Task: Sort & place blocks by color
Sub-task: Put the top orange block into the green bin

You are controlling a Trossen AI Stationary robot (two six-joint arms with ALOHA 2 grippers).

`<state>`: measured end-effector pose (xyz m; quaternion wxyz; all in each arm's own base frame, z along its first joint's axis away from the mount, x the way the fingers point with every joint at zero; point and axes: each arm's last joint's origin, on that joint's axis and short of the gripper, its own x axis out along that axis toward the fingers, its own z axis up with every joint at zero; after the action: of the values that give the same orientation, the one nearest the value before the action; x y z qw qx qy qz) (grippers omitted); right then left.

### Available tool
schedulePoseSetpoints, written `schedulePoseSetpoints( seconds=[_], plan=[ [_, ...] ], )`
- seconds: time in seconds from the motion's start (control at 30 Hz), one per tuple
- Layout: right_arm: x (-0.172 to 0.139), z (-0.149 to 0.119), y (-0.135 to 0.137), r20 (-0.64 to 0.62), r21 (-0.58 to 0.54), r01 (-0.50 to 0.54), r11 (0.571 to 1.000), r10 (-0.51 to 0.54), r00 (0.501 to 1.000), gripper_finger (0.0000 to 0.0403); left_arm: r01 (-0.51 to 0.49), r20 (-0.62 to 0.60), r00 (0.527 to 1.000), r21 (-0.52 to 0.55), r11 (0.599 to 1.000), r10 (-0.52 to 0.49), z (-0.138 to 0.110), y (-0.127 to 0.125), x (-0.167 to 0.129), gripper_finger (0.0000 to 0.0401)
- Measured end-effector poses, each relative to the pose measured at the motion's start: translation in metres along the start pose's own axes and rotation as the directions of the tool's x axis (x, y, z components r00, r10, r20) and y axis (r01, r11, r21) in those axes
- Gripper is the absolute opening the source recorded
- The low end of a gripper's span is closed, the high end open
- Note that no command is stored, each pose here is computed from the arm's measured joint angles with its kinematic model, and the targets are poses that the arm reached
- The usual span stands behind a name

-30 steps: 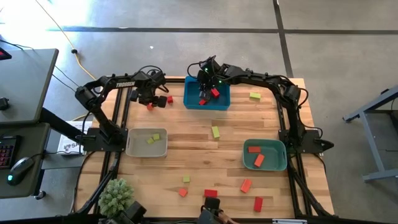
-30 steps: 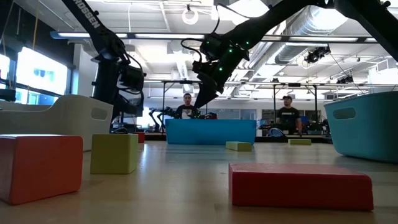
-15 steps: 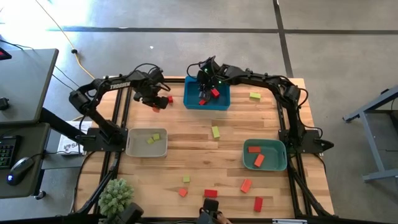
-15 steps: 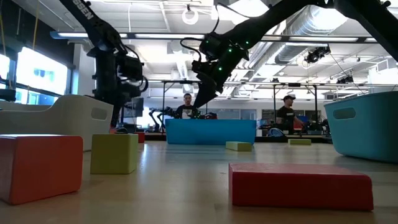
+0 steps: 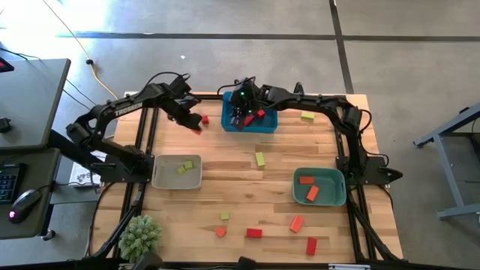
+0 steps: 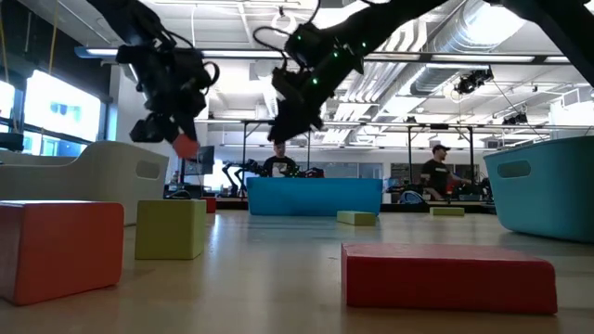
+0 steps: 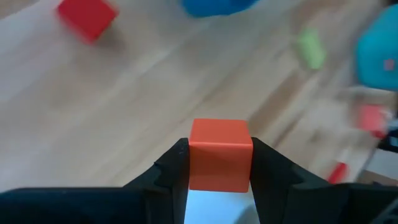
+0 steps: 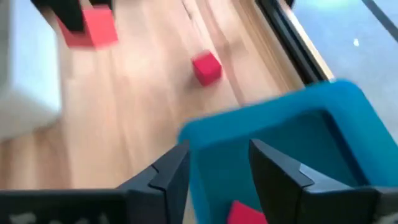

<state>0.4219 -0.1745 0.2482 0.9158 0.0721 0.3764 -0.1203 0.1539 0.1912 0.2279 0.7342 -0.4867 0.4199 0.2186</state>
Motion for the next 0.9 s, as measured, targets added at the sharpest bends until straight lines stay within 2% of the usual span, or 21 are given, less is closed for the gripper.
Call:
schedulePoseSetpoints(
  seconds=[0.2, 0.4, 0.57, 0.77, 0.9],
  plan=[
    [-0.017, 0.029, 0.033, 0.071, -0.083, -0.042, 0.996, 0.048, 0.996, 0.0192, 0.167, 0.051, 0.984, 0.077, 0.983, -0.171, -0.001, -0.012, -0.013, 0.0108],
    [-0.04, 0.048, 0.072, 0.067, -0.222, -0.071, 0.972, 0.088, 0.994, 0.0195, 0.354, 0.049, 0.929, 0.166, 0.92, -0.366, -0.001, -0.022, -0.022, 0.011],
    [-0.061, 0.062, 0.1, 0.093, -0.298, -0.041, 0.954, 0.071, 0.993, 0.0195, 0.479, 0.029, 0.868, 0.211, 0.852, -0.495, 0.002, -0.027, -0.025, 0.0108],
    [-0.08, 0.075, 0.127, 0.17, -0.326, 0.038, 0.945, 0.019, 0.985, 0.0195, 0.587, 0.025, 0.792, 0.247, 0.771, -0.61, 0.009, -0.033, -0.029, 0.011],
    [-0.085, 0.075, 0.14, 0.185, -0.331, 0.089, 0.939, -0.028, 0.982, 0.0195, 0.605, 0.07, 0.763, 0.272, 0.748, -0.642, 0.019, -0.038, -0.034, 0.0109]
  ],
)
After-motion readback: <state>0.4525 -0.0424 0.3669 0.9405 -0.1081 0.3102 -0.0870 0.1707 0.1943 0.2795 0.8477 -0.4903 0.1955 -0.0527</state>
